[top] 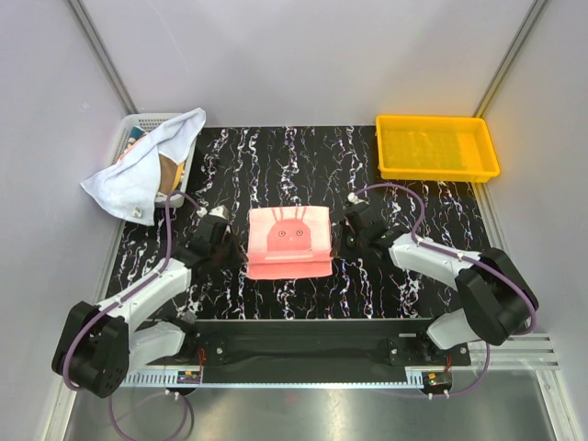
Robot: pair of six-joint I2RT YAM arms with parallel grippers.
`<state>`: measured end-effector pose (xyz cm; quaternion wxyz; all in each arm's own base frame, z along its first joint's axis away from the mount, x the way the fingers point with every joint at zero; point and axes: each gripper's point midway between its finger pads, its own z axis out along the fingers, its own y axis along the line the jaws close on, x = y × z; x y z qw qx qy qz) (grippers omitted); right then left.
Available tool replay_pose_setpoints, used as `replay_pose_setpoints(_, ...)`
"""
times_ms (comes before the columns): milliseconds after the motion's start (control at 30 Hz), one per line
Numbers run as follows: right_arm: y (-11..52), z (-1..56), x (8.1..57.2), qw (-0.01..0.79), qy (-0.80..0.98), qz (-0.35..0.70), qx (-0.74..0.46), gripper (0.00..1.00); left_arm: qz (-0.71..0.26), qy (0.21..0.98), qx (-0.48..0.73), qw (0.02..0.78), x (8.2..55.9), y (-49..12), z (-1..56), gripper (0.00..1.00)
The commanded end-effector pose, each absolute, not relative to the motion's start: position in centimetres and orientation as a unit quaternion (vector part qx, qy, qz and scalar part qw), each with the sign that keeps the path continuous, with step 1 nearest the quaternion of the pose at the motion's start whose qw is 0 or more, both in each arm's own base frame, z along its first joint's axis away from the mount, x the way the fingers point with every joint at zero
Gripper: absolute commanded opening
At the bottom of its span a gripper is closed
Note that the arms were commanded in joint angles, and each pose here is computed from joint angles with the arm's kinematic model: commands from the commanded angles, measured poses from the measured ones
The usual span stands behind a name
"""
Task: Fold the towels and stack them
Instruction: Fold the towel
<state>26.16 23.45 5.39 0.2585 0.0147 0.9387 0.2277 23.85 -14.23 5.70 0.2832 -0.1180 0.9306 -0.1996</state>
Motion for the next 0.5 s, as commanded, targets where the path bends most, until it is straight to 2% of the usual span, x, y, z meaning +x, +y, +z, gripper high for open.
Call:
replay_pose_setpoints(0,24.3,5.4,26.2,0.262,0.934,0.243,0.013,0.02,-0.21,0.927,-0.115,0.289,24.2,-14.6,5.6,0.0)
replay_pose_setpoints(167,24.5,5.1,25.6,0.257,0.934,0.25,0.008,0.09,-0.211,0.928,-0.115,0.285,24.0,-14.6,5.5,0.02)
replay_pose_setpoints(367,24.1,5.3,24.5,0.247,0.936,0.25,0.005,0.24,-0.206,0.93,-0.112,0.283,23.5,-14.3,5.9,0.18)
replay_pose_setpoints(467,23.4,6.7,24.3,0.261,0.933,0.247,0.004,0.27,-0.199,0.929,-0.105,0.294,23.5,-13.9,7.4,0.26)
